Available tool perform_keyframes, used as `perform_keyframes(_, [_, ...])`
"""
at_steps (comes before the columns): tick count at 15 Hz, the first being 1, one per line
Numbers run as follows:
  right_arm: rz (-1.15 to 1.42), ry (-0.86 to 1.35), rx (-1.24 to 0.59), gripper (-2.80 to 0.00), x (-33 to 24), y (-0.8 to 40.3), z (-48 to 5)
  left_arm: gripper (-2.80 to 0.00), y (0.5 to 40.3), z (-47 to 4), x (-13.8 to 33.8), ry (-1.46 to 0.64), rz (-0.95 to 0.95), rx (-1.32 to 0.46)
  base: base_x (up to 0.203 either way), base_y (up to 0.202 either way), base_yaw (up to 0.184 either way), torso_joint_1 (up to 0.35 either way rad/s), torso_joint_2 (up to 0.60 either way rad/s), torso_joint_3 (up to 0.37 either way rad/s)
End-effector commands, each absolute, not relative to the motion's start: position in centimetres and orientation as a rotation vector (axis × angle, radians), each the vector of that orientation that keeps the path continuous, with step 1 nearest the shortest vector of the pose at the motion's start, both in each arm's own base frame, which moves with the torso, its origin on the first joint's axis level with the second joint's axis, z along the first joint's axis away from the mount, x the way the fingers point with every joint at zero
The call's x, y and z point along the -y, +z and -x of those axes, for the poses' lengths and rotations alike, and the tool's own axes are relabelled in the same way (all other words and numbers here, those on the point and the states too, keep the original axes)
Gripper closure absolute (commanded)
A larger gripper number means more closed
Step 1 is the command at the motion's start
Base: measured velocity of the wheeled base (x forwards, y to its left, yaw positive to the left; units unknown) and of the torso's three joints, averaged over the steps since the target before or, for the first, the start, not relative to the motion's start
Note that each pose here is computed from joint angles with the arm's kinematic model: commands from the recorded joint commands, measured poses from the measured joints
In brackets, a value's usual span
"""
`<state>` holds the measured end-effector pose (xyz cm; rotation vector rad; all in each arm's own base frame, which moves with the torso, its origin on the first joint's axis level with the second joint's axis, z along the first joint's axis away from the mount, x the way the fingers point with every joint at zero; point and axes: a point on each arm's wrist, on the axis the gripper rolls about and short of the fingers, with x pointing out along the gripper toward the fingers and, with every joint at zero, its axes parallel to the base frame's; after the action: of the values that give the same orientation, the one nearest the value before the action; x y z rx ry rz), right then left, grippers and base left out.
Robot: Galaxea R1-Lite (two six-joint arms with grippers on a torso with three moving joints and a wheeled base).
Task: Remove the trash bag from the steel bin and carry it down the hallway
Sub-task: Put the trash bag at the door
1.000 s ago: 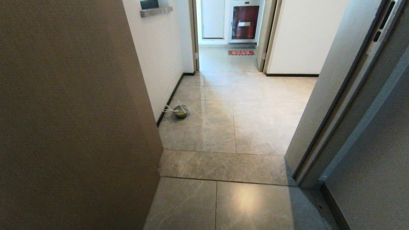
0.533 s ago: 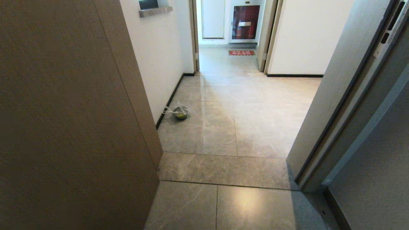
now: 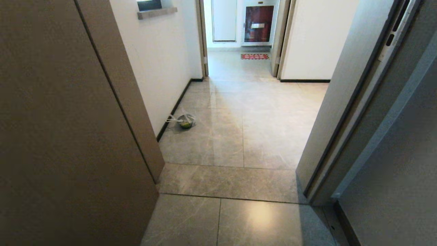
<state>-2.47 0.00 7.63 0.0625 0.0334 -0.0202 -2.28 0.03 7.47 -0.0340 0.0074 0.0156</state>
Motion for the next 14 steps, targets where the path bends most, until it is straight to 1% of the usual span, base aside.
perform_keyframes(1, [-0.063, -0.021, -0.032, 0.00, 0.00, 7.62, 2.49, 0.00, 7.47, 2.27, -0.03, 0.016, 0.035, -0.009, 0.000, -0.074, -0.001, 0.005, 0.00, 0.000])
perform_keyframes(5, [-0.063, -0.021, -0.032, 0.00, 0.00, 7.62, 2.49, 0.00, 7.47, 2.27, -0.03, 0.016, 0.035, -0.009, 0.000, 0.000, 0.000, 0.000, 0.00, 0.000])
perform_keyframes(6, [-0.063, -0.021, -0.032, 0.00, 0.00, 7.62, 2.49, 0.00, 7.47, 2.27, -0.03, 0.016, 0.035, -0.009, 0.093, 0.001, 0.002, 0.008, 0.00, 0.007])
perform_keyframes(14, [-0.063, -0.021, -0.032, 0.00, 0.00, 7.62, 2.49, 0.00, 7.49, 2.27, -0.04, 0.017, 0.044, -0.007, 0.189, 0.000, 0.002, 0.002, 0.00, 0.000])
